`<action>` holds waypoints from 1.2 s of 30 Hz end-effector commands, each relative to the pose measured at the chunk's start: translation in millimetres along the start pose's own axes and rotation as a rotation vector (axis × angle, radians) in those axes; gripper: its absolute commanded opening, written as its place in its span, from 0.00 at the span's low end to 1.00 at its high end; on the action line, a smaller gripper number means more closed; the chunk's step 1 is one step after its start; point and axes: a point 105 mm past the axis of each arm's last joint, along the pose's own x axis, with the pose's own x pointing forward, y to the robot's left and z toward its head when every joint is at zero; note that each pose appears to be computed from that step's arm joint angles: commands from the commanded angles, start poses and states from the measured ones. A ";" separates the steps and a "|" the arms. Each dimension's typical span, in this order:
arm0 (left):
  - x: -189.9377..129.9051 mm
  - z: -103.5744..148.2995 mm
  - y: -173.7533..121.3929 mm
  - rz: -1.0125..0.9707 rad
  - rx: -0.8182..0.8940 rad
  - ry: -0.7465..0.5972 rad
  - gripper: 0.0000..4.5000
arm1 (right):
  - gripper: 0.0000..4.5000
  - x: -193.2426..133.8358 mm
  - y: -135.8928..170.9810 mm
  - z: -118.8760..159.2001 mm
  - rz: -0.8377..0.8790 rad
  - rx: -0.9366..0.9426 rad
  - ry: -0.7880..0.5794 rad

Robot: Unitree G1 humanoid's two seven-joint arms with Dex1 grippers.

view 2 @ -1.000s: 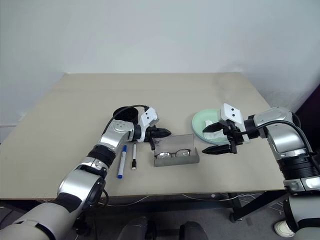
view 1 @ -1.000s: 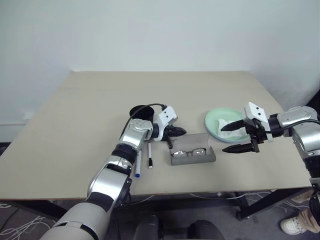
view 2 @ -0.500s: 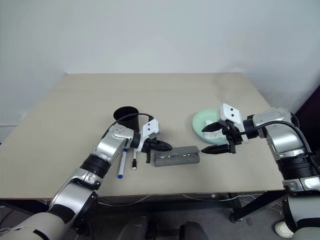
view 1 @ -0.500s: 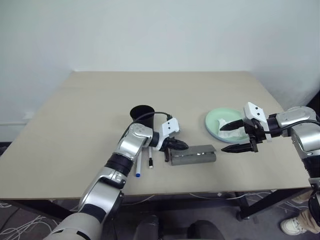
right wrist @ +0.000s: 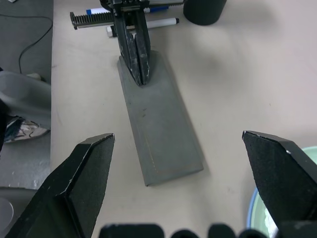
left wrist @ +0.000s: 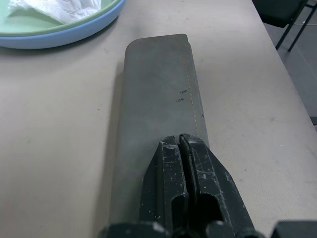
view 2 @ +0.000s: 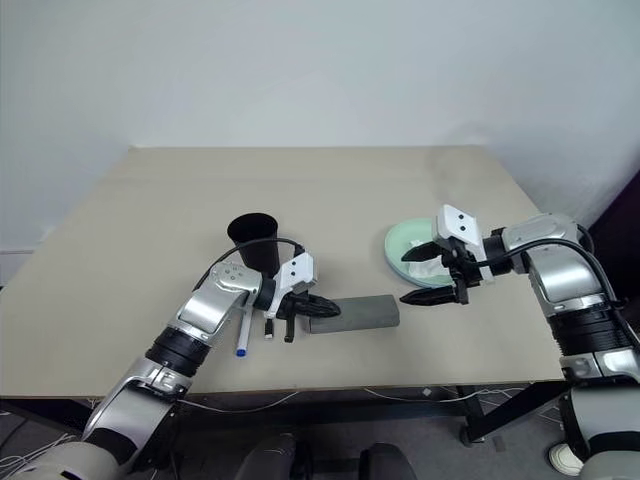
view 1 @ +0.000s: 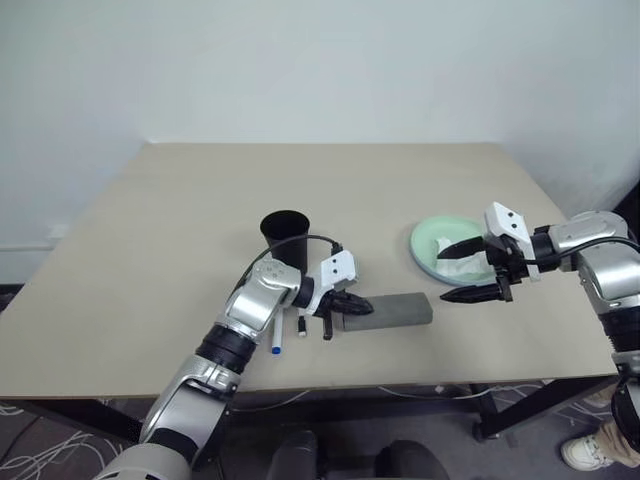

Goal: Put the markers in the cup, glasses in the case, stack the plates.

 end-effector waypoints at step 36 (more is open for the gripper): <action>-111.1 -9.0 -14.0 0.742 -0.509 0.022 0.80 | 1.00 3.9 -3.0 13.9 0.032 -0.048 -0.014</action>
